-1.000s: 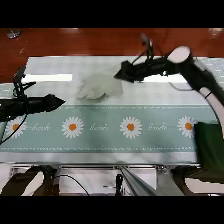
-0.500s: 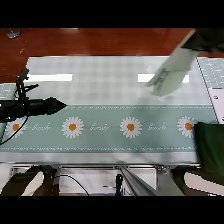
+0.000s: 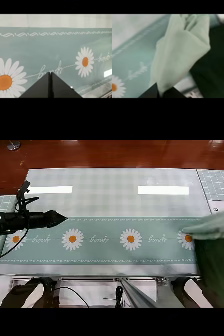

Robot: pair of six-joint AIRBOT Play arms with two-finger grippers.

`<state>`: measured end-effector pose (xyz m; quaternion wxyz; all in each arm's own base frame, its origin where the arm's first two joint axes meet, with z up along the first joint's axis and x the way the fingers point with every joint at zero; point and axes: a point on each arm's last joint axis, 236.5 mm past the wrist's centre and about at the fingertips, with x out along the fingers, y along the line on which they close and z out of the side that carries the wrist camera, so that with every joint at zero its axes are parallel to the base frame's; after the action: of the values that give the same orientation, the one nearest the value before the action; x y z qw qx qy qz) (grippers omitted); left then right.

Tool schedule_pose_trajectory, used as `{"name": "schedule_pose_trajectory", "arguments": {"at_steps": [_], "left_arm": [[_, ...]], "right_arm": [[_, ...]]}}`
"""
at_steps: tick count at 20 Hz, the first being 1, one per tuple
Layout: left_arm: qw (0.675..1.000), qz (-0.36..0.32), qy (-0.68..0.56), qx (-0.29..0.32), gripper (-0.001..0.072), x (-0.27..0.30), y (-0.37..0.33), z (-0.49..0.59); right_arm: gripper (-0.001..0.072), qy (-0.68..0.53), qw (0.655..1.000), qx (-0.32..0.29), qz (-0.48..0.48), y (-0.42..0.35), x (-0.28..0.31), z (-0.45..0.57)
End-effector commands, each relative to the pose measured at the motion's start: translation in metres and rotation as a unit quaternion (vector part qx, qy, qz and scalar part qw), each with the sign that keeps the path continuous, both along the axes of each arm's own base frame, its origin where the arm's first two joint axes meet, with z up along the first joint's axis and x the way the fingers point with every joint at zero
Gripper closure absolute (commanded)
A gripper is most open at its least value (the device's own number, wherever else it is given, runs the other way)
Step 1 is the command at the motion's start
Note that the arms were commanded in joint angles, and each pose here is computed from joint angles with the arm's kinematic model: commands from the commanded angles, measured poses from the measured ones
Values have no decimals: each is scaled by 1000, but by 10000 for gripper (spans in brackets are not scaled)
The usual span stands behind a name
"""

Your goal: Fold the shirts.

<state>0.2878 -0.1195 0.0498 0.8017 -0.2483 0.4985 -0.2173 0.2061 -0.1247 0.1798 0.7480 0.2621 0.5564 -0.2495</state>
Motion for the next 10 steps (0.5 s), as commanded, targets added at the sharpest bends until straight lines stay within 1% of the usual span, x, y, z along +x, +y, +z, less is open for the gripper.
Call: {"name": "schedule_pose_trajectory", "arguments": {"at_steps": [1,2,3,4,5,6,7,9,10], "left_arm": [[1000,-1,0,0,682,0,0,0],[1000,-1,0,0,681,0,0,0],[1000,-1,0,0,681,0,0,0],[1000,-1,1,0,681,-1,0,0],[1000,-2,1,0,681,-1,-1,0],[1000,-2,1,0,681,-1,-1,0],[1000,-3,1,0,682,-1,-1,0],[1000,-16,-5,5,681,-3,-3,-1],[1000,-20,-6,7,680,-3,-2,-1]], "right_arm": [[690,96,981,-74,-152,-38,-114,-26],[691,126,968,-92,-194,-43,-146,-31],[690,140,957,-94,-237,-41,-167,-38],[690,147,951,-85,-260,-35,-179,-49],[646,158,946,-75,-274,-30,-188,-59],[294,174,939,-68,-289,-27,-196,-70],[85,184,937,-61,-290,-26,-198,-77],[83,161,948,-44,-271,-31,-177,-84],[85,132,959,-33,-250,-35,-157,-83]]}}
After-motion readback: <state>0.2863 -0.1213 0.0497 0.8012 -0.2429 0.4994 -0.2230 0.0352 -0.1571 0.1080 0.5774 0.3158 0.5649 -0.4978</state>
